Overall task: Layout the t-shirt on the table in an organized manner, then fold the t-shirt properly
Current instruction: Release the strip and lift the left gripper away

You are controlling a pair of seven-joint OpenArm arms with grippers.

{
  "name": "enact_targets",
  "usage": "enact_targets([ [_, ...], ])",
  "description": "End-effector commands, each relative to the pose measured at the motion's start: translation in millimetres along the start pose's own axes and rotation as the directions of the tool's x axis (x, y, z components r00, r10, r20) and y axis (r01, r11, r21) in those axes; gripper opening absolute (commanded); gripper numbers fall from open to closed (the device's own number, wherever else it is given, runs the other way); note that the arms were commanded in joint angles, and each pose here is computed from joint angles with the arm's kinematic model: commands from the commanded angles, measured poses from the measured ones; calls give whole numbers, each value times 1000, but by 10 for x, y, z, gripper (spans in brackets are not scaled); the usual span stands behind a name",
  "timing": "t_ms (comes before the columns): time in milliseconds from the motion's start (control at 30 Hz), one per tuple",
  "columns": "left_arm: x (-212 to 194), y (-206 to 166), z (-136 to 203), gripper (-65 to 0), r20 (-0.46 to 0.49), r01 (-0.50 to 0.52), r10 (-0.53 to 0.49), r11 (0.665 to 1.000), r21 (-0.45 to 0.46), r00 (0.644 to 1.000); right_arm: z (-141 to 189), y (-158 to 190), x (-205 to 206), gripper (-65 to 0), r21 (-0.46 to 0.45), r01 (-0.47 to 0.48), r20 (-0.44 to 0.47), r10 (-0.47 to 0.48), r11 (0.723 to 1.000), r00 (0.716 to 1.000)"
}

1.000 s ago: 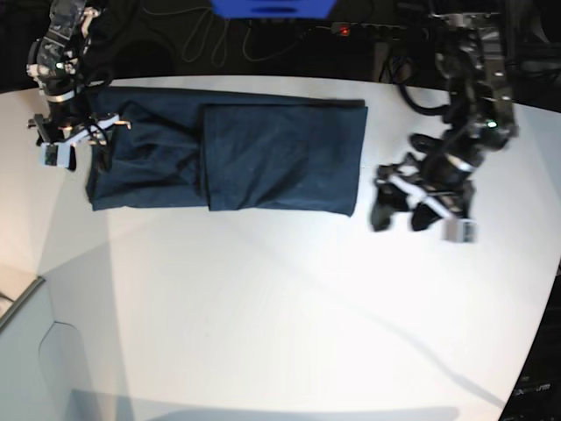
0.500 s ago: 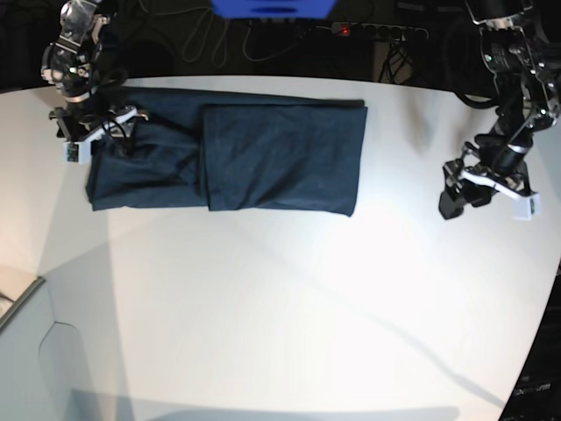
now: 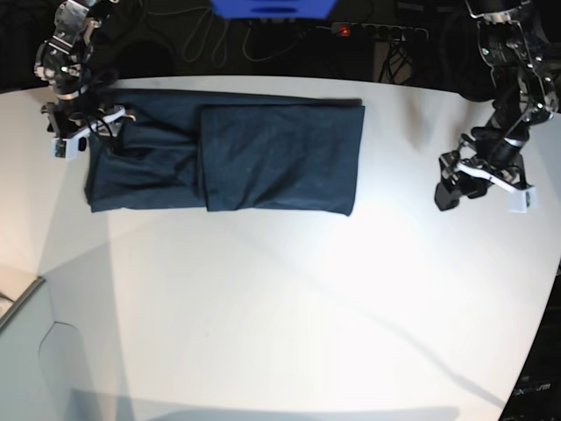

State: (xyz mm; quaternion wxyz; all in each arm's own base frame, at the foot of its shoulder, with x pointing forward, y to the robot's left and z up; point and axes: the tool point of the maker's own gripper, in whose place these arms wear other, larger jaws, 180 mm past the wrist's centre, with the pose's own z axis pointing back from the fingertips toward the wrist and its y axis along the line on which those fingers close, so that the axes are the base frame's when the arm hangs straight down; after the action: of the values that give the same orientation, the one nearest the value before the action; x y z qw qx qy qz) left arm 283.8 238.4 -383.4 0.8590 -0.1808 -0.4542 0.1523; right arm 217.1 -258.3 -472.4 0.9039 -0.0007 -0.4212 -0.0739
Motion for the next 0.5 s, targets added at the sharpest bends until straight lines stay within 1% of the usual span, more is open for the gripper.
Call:
enact_targets([
  [0,125,-37,27,-219,38,16,-15,1000,-17,999,-13,-1,25,-207,6,1,5,-1,1000,1000],
  [100,84,-7,45,-219,30,12,-11,1000,-10,999,-27,17,-68,-210,12,14,-17,-13,1000,1000],
  [133,65,9,50,-219,26,9,-8,1000,-7,1000,-21,18,-88,-220,13,14,-21,-14,1000,1000],
  [167,40,26,48,-219,21,3,-3,1000,-3,1000,-25,43,-93,-245,20,11,-23,-10,1000,1000],
  [200,21,50,47,-219,16,-2,2,1000,1,1000,-35,97,-104,-285,35,3,-28,-2,999,1000],
  [267,-4,83,45,-219,7,-6,6,1000,7,1000,-57,203,-113,-390,63,-11,-33,13,998,999],
  [400,-68,122,61,-219,-7,-12,12,1000,16,1000,-64,242,-84,-638,73,-20,-27,22,997,999],
  [467,-81,132,71,-219,-9,-11,12,1000,18,1000,-71,244,-62,-650,73,-20,-22,22,997,1000],
])
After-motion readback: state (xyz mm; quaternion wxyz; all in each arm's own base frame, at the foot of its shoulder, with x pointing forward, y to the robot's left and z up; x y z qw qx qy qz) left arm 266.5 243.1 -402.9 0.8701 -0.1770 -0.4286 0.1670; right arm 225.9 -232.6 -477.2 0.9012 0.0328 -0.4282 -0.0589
